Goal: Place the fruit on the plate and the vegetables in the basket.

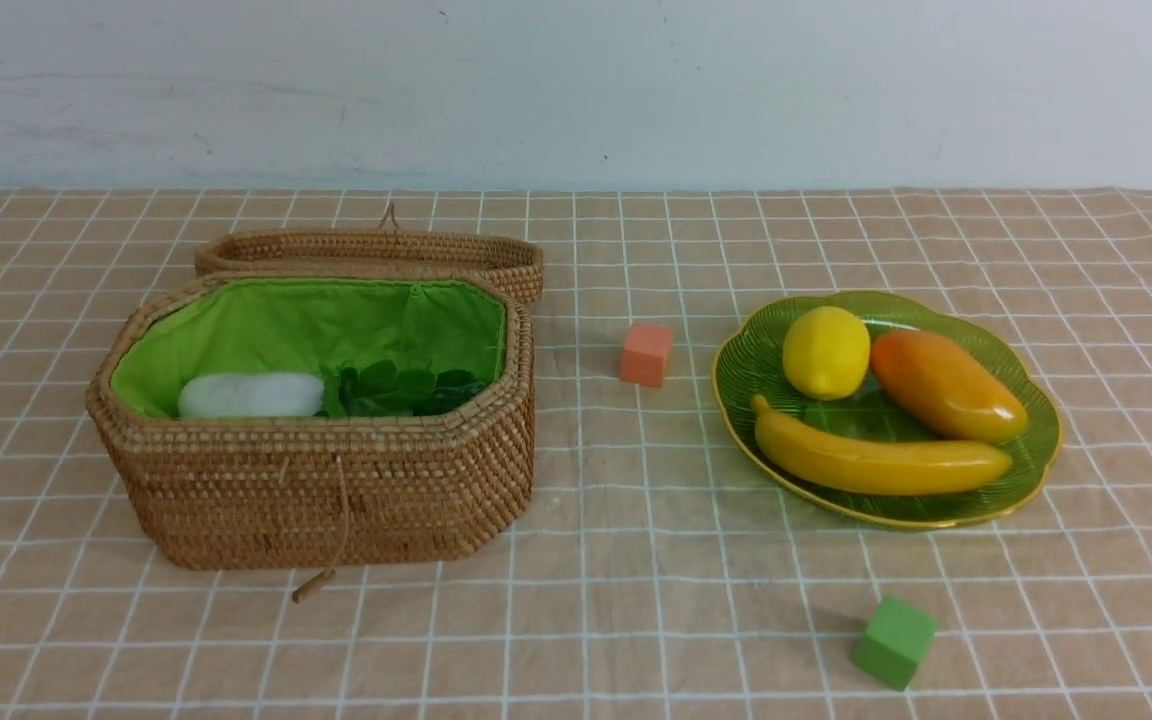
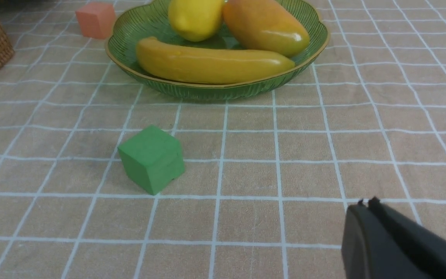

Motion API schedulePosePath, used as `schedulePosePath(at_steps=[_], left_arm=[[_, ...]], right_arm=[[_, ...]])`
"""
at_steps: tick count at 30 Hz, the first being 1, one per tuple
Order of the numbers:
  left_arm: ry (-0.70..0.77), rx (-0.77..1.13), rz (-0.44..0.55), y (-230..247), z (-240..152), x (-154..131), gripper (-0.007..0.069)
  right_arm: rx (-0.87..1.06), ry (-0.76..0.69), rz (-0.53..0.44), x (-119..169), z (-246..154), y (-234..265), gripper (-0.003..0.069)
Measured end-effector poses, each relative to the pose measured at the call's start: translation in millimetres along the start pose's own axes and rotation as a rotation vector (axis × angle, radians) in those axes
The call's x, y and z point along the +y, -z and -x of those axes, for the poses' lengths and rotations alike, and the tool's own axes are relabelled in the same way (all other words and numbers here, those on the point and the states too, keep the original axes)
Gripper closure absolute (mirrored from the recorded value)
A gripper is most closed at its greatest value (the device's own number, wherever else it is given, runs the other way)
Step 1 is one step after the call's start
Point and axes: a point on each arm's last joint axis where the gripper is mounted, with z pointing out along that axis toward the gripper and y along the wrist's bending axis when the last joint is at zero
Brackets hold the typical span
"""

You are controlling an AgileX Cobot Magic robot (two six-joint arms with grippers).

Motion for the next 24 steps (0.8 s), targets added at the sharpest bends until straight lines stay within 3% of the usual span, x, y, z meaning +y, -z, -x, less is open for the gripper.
schedulePosePath(at_steps=[24], left_arm=[[-0.012, -0.01, 0.019, 0.0, 0.9, 1.7, 0.0638]], right_arm=[[0.0, 0.0, 0.0, 0.0, 0.0, 0.0, 0.0653]])
